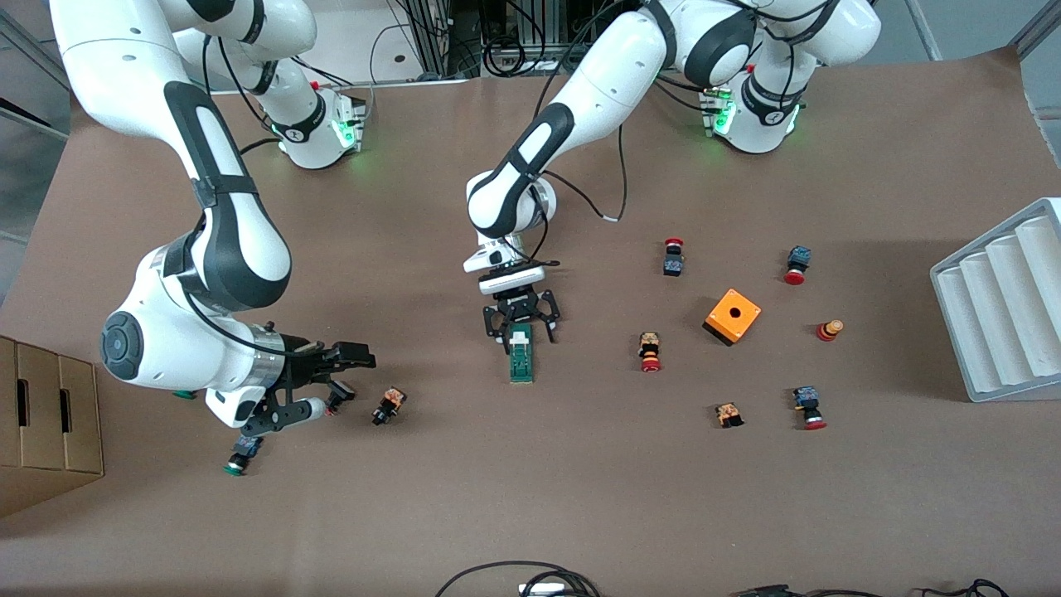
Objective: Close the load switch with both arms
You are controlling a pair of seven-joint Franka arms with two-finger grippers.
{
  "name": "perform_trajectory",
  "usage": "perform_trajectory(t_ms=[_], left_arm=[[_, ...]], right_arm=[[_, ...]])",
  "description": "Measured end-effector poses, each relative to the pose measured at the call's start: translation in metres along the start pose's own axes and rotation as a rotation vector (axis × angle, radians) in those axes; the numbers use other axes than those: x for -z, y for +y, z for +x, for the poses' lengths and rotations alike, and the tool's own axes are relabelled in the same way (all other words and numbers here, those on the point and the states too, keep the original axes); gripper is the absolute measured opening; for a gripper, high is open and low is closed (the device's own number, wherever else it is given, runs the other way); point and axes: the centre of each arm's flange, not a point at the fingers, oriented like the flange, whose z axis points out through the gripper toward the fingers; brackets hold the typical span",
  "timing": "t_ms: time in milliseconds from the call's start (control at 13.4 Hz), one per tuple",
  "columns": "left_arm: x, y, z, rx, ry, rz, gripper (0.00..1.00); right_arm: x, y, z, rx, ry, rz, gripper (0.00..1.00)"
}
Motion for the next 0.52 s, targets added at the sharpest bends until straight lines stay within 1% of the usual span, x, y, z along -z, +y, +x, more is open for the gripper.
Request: perform_trajectory(t_ms=[74,223,521], left_arm=[[-0.002,0.0,0.003,-0.005,0.02,0.0,1.0],[-0.001,0.0,0.004,-0.013,0.043,-0.001,1.0],[0.013,0.002,-0.013,-0.03,0.073,-0.001,1.0]], right_arm=[[0.0,0.0,0.0,0.0,0.001,0.0,1.0],[0.0,0.0,0.0,0.0,0.004,0.0,1.0],[0.001,0.001,0.001,0.021,0.011,-0.002,1.0]])
